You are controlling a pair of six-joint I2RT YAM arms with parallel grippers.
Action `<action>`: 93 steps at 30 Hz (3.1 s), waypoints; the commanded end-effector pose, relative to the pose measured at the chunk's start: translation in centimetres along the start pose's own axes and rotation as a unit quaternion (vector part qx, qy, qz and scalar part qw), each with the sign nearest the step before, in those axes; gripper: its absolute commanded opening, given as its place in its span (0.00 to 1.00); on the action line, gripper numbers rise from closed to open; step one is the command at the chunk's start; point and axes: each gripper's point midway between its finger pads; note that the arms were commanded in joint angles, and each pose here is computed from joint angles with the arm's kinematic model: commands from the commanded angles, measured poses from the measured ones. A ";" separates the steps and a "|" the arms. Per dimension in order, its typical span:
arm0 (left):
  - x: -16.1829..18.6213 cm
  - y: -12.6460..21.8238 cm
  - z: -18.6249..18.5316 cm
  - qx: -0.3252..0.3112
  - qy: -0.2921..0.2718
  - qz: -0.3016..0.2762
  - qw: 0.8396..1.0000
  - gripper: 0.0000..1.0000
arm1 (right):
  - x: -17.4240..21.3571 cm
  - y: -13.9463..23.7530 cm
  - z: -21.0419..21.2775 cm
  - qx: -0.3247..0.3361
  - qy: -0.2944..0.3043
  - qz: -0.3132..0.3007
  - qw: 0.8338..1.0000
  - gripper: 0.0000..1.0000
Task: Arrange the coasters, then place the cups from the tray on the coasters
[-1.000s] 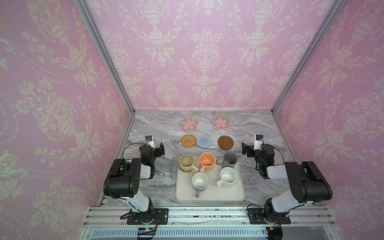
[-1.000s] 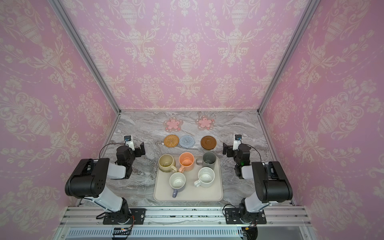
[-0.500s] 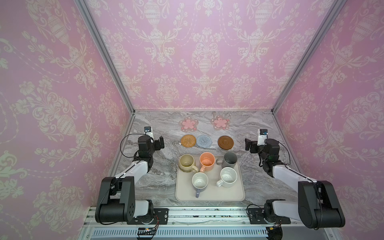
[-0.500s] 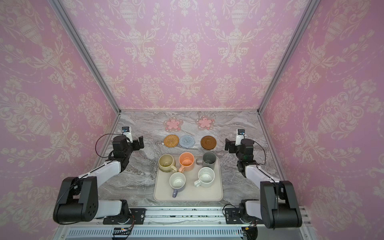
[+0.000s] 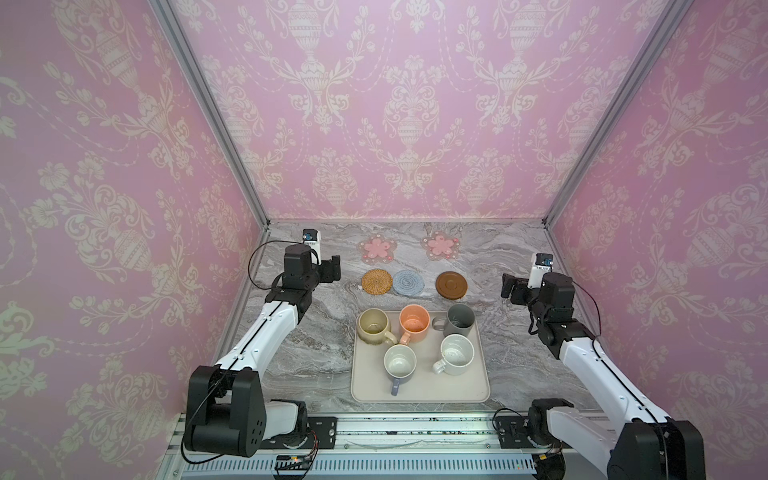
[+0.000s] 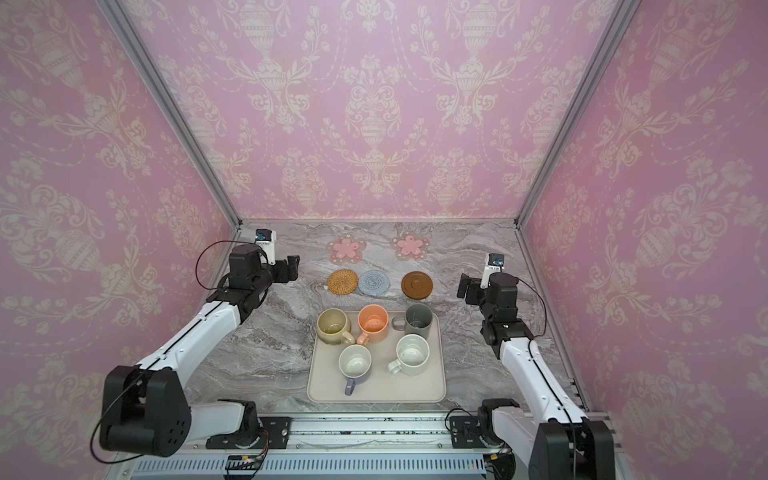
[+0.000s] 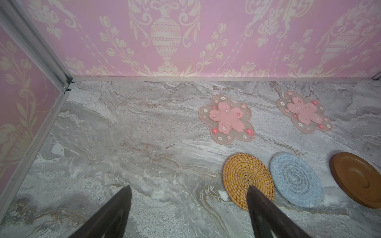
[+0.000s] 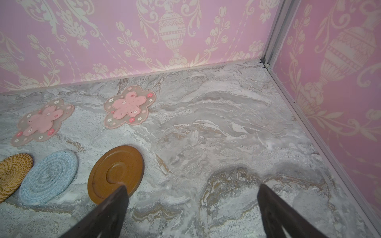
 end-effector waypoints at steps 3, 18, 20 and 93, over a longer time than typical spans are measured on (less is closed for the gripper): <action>1.0 -1.3 -2.2 0.005 0.001 0.050 0.999 0.79 | -1.0 1.0 0.9 -0.026 -0.022 0.015 0.999 0.98; 6.8 -5.7 -10.6 0.083 -0.012 0.193 0.978 0.53 | -0.5 0.1 1.8 -0.037 -0.053 0.058 0.996 0.98; 7.3 -6.1 -11.3 0.086 -0.014 0.201 0.976 0.51 | -0.5 0.0 2.0 -0.042 -0.052 0.060 0.996 0.98; 14.3 -7.4 10.8 -0.183 0.227 0.341 0.894 0.16 | 1.1 0.3 4.0 -0.057 -0.046 0.121 0.990 0.96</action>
Point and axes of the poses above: each gripper's point midway between its finger pads, its own y axis back along the fingers, its own z axis along the line the jaws close on, x = y × z, and after that the axes turned 11 degrees about y, right-handed
